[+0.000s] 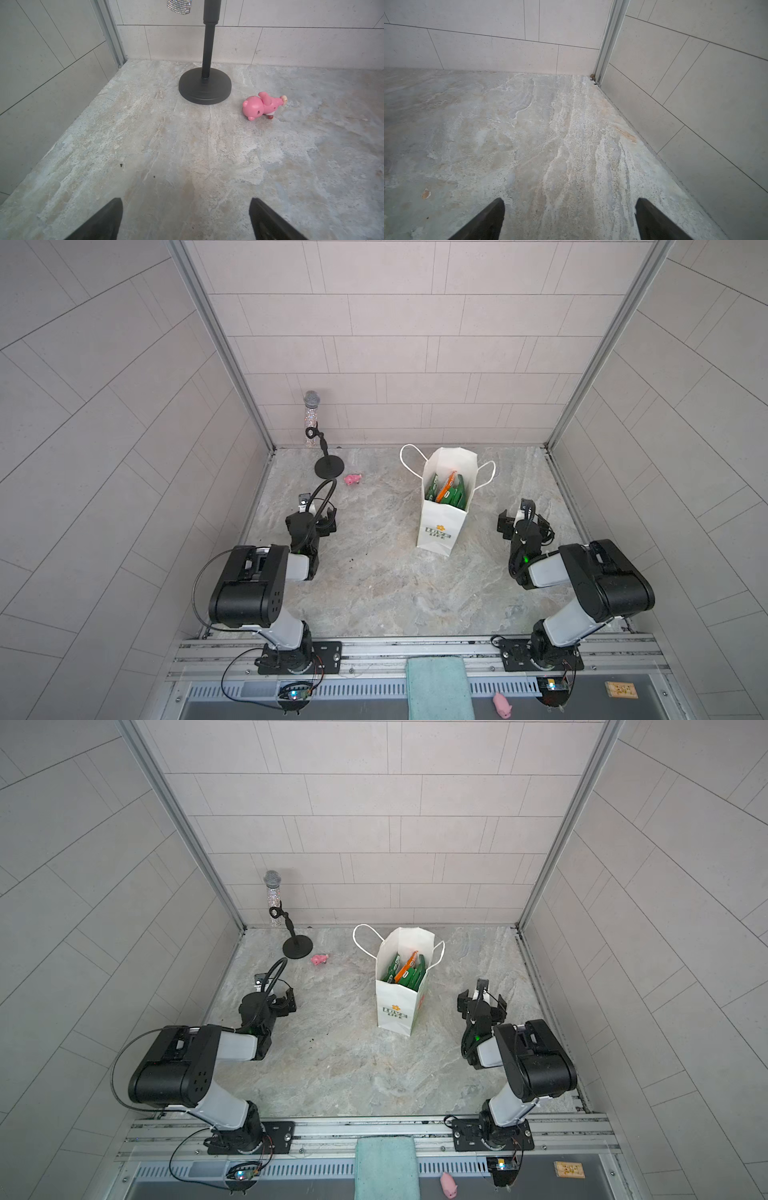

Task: Take the snacks out of the paper bag
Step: Move the paper bag to the center of the table.

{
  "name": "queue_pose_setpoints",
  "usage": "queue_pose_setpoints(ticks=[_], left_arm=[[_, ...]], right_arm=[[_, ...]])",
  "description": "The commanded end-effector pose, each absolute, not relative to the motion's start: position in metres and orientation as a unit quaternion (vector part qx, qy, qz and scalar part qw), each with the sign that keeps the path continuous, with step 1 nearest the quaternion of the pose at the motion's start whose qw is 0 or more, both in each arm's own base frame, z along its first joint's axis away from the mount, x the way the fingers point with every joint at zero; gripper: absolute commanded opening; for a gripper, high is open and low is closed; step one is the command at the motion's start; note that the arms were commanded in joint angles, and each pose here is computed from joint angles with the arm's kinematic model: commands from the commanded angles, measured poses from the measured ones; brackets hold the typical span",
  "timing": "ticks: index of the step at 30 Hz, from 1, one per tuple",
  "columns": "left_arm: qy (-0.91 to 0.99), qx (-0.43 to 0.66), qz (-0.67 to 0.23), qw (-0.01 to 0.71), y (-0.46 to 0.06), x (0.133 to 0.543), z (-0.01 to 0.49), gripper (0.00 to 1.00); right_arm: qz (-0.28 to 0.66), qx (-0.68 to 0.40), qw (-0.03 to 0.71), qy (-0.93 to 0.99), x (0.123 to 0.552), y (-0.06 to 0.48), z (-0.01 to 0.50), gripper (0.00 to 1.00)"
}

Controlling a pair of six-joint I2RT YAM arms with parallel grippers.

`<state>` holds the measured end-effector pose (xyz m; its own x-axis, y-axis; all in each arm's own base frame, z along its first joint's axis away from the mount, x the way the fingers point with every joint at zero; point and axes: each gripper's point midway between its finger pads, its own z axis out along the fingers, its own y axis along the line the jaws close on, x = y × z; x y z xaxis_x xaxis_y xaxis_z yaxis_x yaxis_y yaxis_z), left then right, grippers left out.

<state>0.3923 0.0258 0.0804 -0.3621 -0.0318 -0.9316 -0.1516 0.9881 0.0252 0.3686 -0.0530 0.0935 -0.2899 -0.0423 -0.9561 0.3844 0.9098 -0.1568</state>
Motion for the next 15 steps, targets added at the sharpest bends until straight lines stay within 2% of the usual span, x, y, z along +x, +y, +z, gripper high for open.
queue_pose_setpoints(ticks=[1, 15], left_arm=[[0.819, -0.051, 0.052, 0.57, 0.0249, 0.3981, 0.0867, 1.0], [0.821, -0.047, 0.051, 0.566, 0.0236, 0.3993, 0.0856, 1.0]], right_arm=[[-0.186, 0.116, 0.593, 0.775, 0.3716, -0.0552, 0.101, 0.99], [-0.186, 0.116, 0.593, 0.775, 0.3714, -0.0552, 0.1005, 0.99]])
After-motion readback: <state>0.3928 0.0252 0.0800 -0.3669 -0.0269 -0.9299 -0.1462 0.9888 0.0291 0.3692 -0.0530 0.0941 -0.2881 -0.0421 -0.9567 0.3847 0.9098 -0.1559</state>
